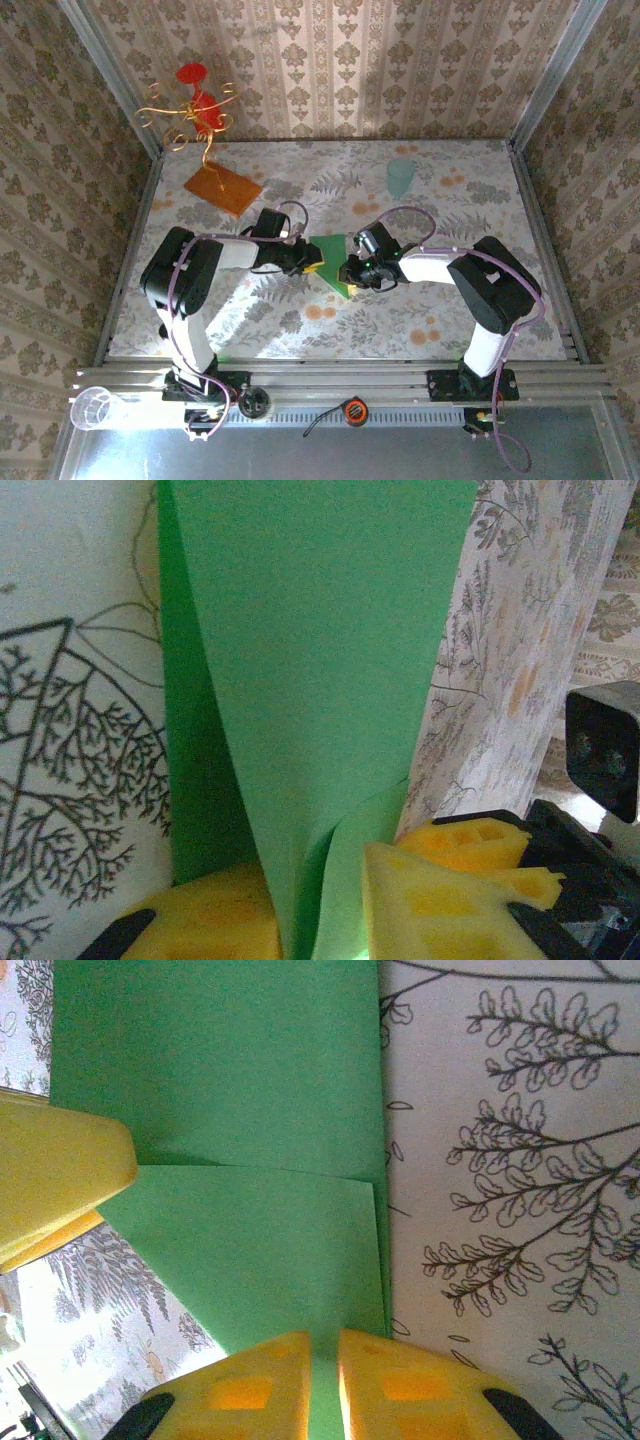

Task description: Fold a paper plane with a square sheet of paper (pick it up from the middle)

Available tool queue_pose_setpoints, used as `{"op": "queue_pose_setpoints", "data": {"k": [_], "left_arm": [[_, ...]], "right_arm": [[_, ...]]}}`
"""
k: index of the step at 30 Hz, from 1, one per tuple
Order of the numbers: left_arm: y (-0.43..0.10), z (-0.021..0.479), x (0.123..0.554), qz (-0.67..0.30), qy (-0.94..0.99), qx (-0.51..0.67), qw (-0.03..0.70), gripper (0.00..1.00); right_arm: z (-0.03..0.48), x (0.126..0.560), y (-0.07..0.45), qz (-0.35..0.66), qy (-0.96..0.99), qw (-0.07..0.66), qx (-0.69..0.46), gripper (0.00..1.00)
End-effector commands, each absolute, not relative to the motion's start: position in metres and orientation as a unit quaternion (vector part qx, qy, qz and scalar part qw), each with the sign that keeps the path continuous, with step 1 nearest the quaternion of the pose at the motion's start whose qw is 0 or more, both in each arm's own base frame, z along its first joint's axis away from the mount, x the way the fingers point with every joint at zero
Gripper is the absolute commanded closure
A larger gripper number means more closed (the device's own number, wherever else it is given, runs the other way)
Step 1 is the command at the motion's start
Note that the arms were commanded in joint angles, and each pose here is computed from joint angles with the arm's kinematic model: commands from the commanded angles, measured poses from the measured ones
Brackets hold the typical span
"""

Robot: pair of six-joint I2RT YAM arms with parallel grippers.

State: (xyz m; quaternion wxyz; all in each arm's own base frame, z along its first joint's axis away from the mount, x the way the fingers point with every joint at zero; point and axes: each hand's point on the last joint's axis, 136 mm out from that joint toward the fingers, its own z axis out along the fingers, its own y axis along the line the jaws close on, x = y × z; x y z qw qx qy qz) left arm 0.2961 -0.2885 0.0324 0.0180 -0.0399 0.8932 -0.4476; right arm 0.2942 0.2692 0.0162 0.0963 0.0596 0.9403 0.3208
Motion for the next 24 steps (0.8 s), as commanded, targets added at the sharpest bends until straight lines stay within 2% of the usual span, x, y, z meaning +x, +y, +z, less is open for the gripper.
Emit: {"op": "queue_pose_setpoints", "data": {"k": [1, 4, 10, 16, 20, 24], "left_arm": [[-0.290, 0.036, 0.298, -0.449, 0.893, -0.025, 0.017, 0.77], [-0.289, 0.038, 0.298, -0.448, 0.893, -0.024, 0.020, 0.81], [-0.286, 0.047, 0.296, -0.448, 0.893, -0.011, 0.035, 1.00], [-0.278, 0.056, 0.299, -0.426, 0.902, -0.021, 0.064, 1.00], [-0.277, 0.062, 0.302, -0.402, 0.911, -0.033, 0.083, 1.00], [-0.280, 0.062, 0.303, -0.399, 0.912, -0.048, 0.081, 1.00]], "right_arm": [[-0.006, 0.282, 0.253, 0.284, 0.954, 0.065, 0.072, 0.81], [-0.004, 0.284, 0.252, 0.283, 0.954, 0.070, 0.066, 0.81], [0.014, 0.290, 0.259, 0.302, 0.949, 0.093, 0.025, 0.77], [0.051, 0.305, 0.258, 0.290, 0.944, 0.158, -0.029, 0.66], [0.064, 0.308, 0.240, 0.207, 0.952, 0.217, -0.066, 0.59], [0.074, 0.307, 0.230, 0.114, 0.953, 0.259, -0.107, 0.57]]}}
